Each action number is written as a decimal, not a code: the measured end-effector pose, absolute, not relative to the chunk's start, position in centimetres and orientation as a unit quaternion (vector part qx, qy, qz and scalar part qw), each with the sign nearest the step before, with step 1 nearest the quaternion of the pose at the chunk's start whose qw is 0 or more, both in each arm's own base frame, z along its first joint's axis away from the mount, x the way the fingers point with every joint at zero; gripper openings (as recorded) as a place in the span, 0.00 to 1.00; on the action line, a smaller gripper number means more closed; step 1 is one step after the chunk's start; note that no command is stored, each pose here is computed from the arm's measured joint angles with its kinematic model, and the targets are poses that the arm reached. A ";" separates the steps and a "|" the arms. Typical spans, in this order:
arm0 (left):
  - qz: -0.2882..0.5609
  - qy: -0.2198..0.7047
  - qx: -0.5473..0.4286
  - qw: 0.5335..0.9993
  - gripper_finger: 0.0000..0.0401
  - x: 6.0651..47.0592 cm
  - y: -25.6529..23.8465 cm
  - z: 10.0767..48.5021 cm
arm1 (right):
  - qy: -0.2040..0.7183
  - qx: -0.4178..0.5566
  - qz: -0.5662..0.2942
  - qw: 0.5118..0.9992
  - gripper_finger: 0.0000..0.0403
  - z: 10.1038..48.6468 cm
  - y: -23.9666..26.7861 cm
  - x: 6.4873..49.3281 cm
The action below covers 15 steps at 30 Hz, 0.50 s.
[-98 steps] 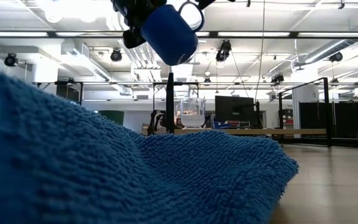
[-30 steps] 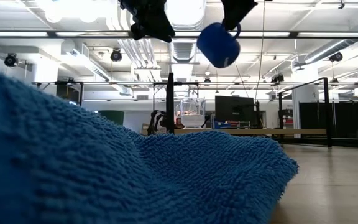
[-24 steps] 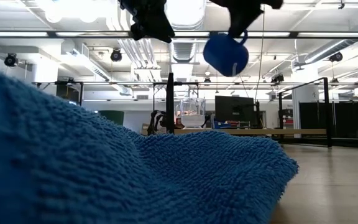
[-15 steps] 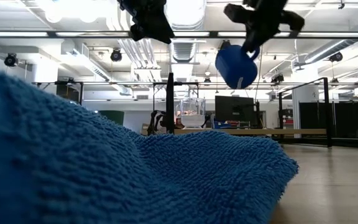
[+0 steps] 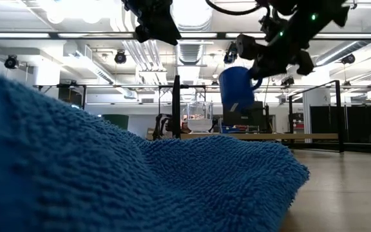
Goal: Stack small to large cups/mugs on shelf
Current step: Put the blue mug on the shelf
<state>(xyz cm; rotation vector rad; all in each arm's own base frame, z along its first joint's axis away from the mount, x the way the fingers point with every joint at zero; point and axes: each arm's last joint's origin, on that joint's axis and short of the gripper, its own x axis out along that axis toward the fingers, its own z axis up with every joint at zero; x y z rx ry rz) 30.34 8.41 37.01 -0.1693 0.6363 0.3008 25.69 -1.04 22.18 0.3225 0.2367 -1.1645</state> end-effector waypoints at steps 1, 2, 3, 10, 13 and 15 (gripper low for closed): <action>0.147 0.312 -0.083 0.935 0.30 30.3 8.4 37.0 | 0.111 0.147 -0.547 0.817 0.11 21.7 -1.0 25.7; 0.147 0.312 -0.083 0.935 0.30 30.3 8.4 37.0 | 0.115 0.142 -0.547 0.817 0.11 21.2 -1.1 25.7; 0.147 0.311 -0.083 0.935 0.30 30.3 8.4 37.0 | 0.120 0.137 -0.547 0.817 0.10 20.9 -1.1 25.6; 0.152 0.315 -0.082 0.933 0.30 30.3 8.6 36.7 | 0.142 0.113 -0.572 0.800 0.11 18.5 -1.7 25.3; 0.154 0.319 -0.083 0.932 0.30 30.3 8.6 36.5 | 0.147 0.110 -0.583 0.792 0.11 17.9 -2.4 25.3; 0.154 0.319 -0.083 0.932 0.30 30.3 8.6 36.5 | 0.145 0.112 -0.590 0.786 0.11 17.5 -2.9 25.4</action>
